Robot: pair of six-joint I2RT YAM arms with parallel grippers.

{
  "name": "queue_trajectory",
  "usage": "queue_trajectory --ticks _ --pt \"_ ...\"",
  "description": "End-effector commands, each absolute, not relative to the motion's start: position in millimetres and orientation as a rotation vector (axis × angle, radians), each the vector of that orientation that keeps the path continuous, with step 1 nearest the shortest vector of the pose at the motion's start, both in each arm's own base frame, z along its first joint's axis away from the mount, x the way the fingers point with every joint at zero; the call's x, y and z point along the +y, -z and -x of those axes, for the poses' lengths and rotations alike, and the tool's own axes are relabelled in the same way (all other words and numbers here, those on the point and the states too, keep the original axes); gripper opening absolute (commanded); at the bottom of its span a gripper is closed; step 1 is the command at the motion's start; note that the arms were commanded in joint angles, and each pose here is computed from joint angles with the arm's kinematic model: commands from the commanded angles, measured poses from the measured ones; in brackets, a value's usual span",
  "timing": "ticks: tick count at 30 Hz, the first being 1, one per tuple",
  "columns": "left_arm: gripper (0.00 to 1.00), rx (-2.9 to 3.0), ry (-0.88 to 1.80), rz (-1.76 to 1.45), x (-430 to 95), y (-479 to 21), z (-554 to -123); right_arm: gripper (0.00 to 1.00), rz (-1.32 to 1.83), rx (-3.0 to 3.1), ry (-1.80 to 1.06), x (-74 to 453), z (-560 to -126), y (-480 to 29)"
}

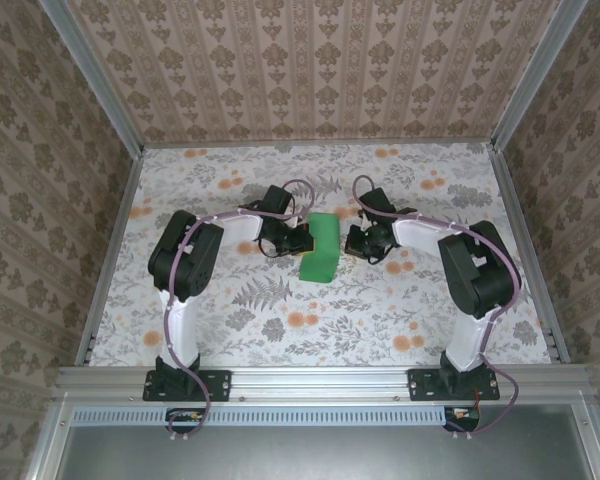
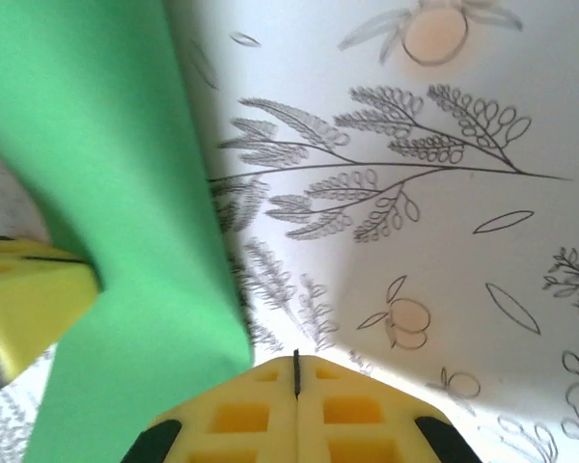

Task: Fold a paper plane with a square sheet of paper (pick it up from the middle)
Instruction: Fold the square sheet of paper in half at the center of the table.

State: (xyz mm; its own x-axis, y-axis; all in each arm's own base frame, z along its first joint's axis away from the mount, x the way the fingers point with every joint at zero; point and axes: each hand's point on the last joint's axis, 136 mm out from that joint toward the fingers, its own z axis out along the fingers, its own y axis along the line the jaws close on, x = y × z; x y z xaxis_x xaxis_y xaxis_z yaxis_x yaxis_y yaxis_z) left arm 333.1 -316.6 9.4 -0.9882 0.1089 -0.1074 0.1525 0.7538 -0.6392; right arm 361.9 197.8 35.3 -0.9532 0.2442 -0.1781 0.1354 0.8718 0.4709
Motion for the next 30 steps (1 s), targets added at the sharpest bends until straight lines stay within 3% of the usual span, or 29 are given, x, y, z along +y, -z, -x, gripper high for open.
queue_trajectory --ticks 1,12,24,30 --pt "0.0 3.305 0.521 -0.025 -238.7 94.3 -261.9 0.0 -0.171 2.727 -0.826 224.5 -362.5 -67.6" --pt "0.0 3.306 0.518 -0.022 -240.2 95.0 -260.7 0.0 -0.161 2.804 -0.98 270.4 -353.3 -35.8" --pt "0.0 3.315 0.479 0.0 -234.3 100.7 -258.7 0.0 -0.231 2.931 -0.841 222.9 -308.5 2.6" --pt "0.0 3.312 0.487 0.002 -233.6 101.2 -258.8 0.0 -0.232 2.904 -0.808 199.7 -299.2 -9.2"
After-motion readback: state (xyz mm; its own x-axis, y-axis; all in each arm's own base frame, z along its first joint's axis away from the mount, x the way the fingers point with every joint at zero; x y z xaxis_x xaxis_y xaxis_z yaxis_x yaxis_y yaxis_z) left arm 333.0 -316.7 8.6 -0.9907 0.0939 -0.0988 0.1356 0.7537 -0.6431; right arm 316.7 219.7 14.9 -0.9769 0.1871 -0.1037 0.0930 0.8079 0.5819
